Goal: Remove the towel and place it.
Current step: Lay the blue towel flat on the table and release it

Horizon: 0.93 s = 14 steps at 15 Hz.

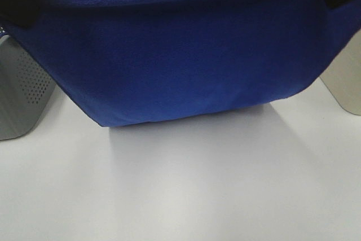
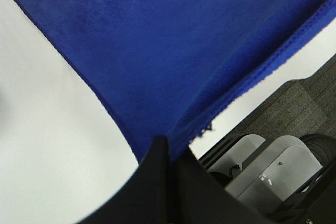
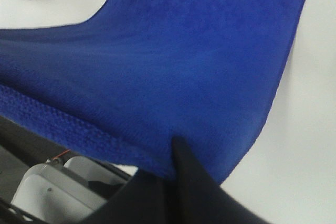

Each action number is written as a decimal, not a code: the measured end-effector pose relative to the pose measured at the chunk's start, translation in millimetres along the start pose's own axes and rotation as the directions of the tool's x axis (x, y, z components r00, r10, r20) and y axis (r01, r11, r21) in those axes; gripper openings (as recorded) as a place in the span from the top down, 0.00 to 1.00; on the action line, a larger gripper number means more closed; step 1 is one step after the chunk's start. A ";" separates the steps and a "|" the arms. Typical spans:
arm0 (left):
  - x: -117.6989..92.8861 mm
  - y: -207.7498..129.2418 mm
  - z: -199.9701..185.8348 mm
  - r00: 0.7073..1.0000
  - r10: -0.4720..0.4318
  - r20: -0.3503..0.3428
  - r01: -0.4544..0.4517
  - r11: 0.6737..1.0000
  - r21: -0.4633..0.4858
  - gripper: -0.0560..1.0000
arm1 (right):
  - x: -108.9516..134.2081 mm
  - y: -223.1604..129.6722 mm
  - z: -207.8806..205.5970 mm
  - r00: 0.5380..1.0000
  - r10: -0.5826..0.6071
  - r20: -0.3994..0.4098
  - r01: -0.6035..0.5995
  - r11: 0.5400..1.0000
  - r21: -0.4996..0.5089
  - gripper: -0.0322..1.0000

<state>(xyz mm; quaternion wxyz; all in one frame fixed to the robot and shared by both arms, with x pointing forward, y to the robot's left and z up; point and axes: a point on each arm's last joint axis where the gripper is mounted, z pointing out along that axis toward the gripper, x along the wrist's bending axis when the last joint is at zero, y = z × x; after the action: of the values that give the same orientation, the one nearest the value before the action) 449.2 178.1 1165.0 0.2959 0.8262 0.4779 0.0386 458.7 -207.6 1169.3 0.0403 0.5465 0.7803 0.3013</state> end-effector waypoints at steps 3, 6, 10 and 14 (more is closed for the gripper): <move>-5.8 -24.5 -8.9 0.999 -0.023 0.032 0.023 1.000 -0.006 0.95 | 0.2 -33.6 11.6 0.998 0.047 -0.045 -0.044 0.996 0.071 0.95; -8.8 -48.6 1.0 0.994 -0.069 0.090 0.065 0.997 0.047 0.95 | -2.3 -61.0 22.3 0.995 0.084 -0.054 -0.076 0.988 0.133 0.95; -15.7 -79.9 30.6 0.983 -0.110 0.149 0.081 0.979 0.185 0.95 | -5.6 -86.7 31.6 0.993 0.106 -0.047 -0.095 0.977 0.189 0.95; -25.3 -120.7 63.0 0.977 -0.152 0.148 0.090 0.928 0.361 0.95 | -9.1 -122.2 57.5 0.980 0.183 -0.080 -0.149 0.936 0.319 0.95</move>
<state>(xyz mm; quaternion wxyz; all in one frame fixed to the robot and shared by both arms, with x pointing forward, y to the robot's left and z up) 364.8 173.5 1055.3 0.1854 0.8348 0.4997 -0.1377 383.7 -218.2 1057.1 -0.1145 0.5928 0.7701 0.2059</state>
